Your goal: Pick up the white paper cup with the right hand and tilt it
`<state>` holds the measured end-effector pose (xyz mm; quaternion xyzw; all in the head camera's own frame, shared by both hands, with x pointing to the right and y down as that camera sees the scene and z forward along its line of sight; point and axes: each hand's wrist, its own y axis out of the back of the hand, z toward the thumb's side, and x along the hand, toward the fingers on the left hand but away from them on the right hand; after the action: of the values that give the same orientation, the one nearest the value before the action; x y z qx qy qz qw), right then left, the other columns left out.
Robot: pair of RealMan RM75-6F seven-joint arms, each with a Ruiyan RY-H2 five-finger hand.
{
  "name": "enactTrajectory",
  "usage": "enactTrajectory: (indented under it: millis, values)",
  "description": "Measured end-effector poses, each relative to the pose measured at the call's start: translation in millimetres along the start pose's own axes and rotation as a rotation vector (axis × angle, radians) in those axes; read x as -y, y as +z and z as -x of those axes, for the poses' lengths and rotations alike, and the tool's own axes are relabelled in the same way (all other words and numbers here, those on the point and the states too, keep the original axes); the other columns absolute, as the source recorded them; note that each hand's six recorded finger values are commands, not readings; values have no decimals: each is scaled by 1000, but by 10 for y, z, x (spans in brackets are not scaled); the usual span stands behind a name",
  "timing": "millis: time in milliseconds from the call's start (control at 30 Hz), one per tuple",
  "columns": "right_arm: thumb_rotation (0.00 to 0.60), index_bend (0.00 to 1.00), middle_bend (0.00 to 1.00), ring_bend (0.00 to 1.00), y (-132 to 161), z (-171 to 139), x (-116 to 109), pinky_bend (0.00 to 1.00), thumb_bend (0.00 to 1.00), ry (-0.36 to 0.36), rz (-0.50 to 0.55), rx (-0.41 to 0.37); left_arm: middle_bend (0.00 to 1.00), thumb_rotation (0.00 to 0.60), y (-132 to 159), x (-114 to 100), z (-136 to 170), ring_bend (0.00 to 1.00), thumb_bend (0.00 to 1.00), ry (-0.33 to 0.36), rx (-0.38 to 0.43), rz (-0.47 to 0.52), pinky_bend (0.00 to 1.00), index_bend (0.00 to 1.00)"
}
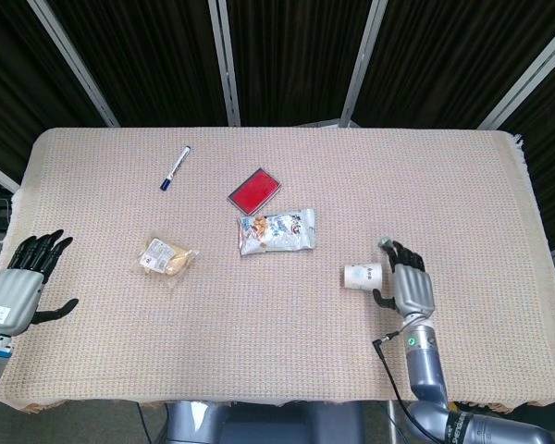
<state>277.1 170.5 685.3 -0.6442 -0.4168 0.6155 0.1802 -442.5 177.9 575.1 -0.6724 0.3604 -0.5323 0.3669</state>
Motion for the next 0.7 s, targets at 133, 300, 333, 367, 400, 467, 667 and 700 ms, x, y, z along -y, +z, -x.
enactTrajectory:
  millis: [133,300,333,367,400,467,667,700]
  values:
    - [600,112,0,0,75,-45,0,0,230,-17,-19,-32,0,600,0,0,1,0,158,0,0,1,0,0]
    - [600,206,0,0,241,-110,76,0,188,-25,-55,-80,0,600,0,0,2,0,157,0,1,3,0,0]
    - [600,218,0,0,273,-119,98,0,176,-24,-57,-85,0,600,0,0,2,0,157,0,1,3,0,0]
    - [600,222,0,0,303,-126,121,0,167,-22,-58,-89,0,600,-1,0,2,0,157,-1,1,3,0,0]
    - [600,227,0,0,329,-131,141,0,158,-19,-61,-92,0,600,-1,0,1,0,158,-1,1,4,0,0]
    - [600,232,0,0,375,-137,179,0,147,-15,-72,-96,0,600,-2,-1,0,0,159,-1,1,3,0,0]
    - [600,238,0,0,504,-146,309,0,134,-2,-111,-99,0,600,-3,0,-2,0,159,-3,1,4,0,0]
    - [600,241,0,0,516,-139,323,0,135,-3,-117,-97,0,600,-3,0,-2,0,158,-3,1,5,0,0]
